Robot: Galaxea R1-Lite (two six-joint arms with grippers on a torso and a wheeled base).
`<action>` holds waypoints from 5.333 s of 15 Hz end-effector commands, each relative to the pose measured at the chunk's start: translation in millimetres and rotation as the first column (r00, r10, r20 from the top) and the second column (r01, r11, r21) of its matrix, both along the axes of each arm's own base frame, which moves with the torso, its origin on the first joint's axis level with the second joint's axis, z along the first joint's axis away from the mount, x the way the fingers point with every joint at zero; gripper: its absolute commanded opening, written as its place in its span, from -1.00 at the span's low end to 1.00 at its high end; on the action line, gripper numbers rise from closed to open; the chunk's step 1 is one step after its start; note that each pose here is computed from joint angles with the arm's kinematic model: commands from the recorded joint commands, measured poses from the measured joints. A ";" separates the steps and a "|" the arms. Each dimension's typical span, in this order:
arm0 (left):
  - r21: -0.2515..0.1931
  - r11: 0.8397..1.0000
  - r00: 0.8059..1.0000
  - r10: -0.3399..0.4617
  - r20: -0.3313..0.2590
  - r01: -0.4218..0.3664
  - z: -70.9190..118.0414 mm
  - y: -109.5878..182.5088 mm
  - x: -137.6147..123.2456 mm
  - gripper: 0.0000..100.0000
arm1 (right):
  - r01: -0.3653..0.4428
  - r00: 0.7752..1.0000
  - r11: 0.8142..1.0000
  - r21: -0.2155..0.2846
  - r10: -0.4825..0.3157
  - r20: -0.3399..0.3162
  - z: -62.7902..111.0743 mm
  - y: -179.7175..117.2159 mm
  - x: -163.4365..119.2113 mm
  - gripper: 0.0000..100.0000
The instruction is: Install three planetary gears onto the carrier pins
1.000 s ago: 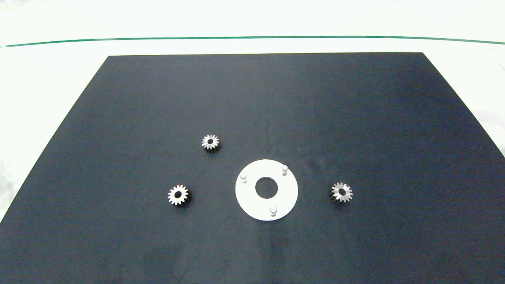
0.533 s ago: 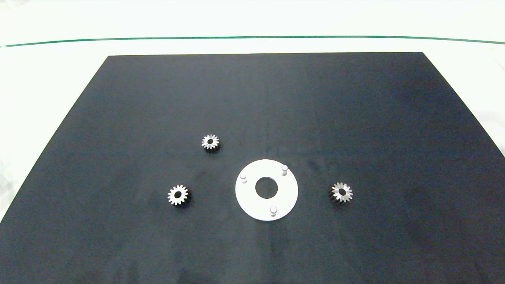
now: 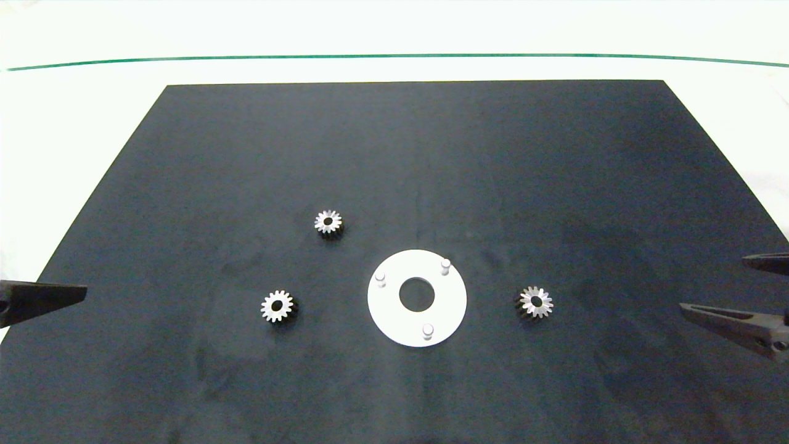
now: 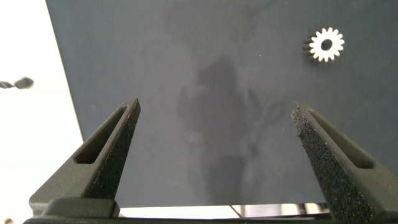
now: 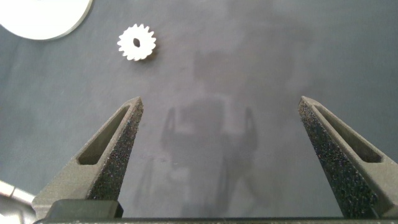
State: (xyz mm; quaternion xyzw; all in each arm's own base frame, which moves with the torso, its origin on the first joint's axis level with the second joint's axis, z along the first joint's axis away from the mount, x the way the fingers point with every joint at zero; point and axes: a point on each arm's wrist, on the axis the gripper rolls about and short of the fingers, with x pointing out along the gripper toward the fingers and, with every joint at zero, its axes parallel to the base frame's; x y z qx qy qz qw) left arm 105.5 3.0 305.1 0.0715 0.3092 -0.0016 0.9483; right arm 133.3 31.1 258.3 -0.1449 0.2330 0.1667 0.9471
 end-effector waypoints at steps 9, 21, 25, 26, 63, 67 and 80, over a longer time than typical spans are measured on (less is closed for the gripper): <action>0.055 0.998 0.997 0.031 -0.064 -0.027 -5.2 -0.5 16.0 1.00 | -0.194 0.967 0.980 -0.039 0.185 -0.175 -20.1 53.7 63.1 1.00; 0.085 0.996 0.999 0.022 -0.043 -0.019 -3.7 -0.4 6.6 1.00 | -0.248 0.943 0.962 -0.115 0.213 -0.255 -42.0 93.5 91.9 1.00; 0.083 0.996 0.999 0.020 -0.025 -0.018 -1.5 -0.5 1.4 1.00 | -0.256 0.942 0.959 -0.124 0.219 -0.255 -49.4 101.3 103.5 1.00; 0.083 0.996 1.000 0.020 -0.023 -0.018 -1.3 -0.5 0.9 1.00 | -0.253 0.943 0.959 -0.124 0.216 -0.252 -50.7 102.3 106.2 1.00; 0.071 0.997 1.000 0.005 0.024 -0.007 4.8 -2.2 -3.1 1.00 | -0.233 0.941 0.952 -0.198 0.170 -0.292 -69.6 107.3 122.4 0.17; 0.071 0.997 0.999 0.005 0.036 -0.008 5.6 -2.2 -2.8 1.00 | -0.232 0.941 0.951 -0.202 0.167 -0.294 -70.4 107.9 122.7 -0.01; 0.068 0.998 0.999 0.001 0.045 -0.004 6.5 -2.2 -5.1 1.00 | -0.242 0.949 0.952 -0.187 0.193 -0.249 -61.8 114.3 121.2 -0.52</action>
